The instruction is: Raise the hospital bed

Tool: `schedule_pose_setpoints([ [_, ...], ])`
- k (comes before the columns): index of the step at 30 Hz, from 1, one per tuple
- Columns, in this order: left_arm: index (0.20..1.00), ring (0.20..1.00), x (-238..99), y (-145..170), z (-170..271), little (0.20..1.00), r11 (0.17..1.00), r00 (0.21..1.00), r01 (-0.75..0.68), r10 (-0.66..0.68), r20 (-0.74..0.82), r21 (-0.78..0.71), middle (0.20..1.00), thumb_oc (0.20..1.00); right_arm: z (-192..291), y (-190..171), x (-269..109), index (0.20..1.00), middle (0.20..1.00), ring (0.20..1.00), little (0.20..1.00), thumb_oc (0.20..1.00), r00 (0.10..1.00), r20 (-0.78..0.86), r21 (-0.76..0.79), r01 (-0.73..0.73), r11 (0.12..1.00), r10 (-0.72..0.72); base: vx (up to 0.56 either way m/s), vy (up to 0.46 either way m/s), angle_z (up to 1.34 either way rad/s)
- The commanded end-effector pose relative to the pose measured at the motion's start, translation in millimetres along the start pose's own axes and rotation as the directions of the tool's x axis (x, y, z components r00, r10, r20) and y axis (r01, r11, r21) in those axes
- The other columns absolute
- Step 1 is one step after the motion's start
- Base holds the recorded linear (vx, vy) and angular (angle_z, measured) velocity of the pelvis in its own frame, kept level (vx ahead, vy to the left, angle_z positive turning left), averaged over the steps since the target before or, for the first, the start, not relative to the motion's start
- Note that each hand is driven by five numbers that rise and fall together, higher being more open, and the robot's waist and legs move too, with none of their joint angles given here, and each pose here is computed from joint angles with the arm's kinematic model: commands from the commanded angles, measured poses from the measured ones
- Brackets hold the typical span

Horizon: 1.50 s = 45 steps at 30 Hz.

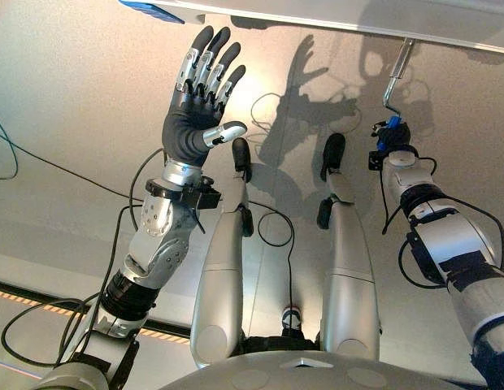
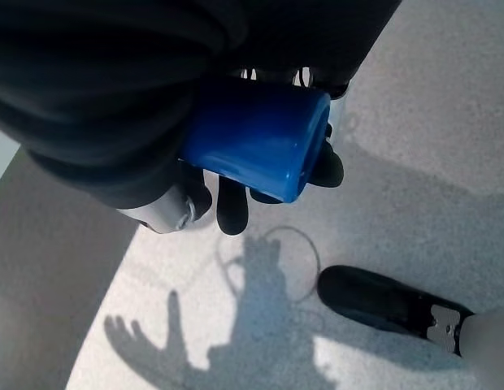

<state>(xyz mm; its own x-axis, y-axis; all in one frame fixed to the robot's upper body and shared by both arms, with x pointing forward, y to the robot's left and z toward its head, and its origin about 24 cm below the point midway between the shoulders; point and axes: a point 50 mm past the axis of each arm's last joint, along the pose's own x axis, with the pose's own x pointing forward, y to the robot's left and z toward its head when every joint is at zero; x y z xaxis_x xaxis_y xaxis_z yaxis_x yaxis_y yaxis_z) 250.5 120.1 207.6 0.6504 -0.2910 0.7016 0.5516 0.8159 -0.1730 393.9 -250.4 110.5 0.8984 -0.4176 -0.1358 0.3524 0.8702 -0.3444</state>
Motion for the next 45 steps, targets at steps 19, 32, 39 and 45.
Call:
schedule_pose_setpoints([
  [19, 1.0, 1.0, -8, -14, 22, 1.0, 0.996, 0.991, 0.078, -0.083, 0.103, 0.048, 1.0, 1.0, 96, 215, -145, 0.2, 0.2, 0.2, 0.2, 0.2, 0.459, 0.461, -0.503, -0.57, 0.65, 0.759, 0.0, 0.031, -0.03],
  [32, 1.0, 1.0, -10, -15, 18, 1.0, 0.994, 0.991, 0.106, -0.108, 0.084, 0.031, 1.0, 1.0, 125, 208, -174, 0.2, 0.2, 0.2, 0.2, 0.2, 0.271, 0.593, -0.5, -0.614, 0.611, 0.758, 0.0, -0.003, -0.06],
  [39, 1.0, 1.0, -16, -6, 20, 1.0, 0.993, 0.994, 0.071, -0.078, 0.072, 0.099, 1.0, 1.0, 126, 132, -172, 0.2, 0.2, 0.2, 0.2, 0.2, 0.242, 0.798, -0.199, -0.759, 0.62, 0.552, 0.0, -0.004, 0.0],
  [45, 1.0, 1.0, -26, 0, 22, 1.0, 0.989, 0.996, 0.066, -0.074, 0.056, 0.13, 1.0, 1.0, 100, 52, -169, 0.2, 0.2, 0.2, 0.2, 0.2, 0.309, 0.888, 0.033, -0.781, 0.624, 0.341, 0.0, -0.015, 0.01],
])
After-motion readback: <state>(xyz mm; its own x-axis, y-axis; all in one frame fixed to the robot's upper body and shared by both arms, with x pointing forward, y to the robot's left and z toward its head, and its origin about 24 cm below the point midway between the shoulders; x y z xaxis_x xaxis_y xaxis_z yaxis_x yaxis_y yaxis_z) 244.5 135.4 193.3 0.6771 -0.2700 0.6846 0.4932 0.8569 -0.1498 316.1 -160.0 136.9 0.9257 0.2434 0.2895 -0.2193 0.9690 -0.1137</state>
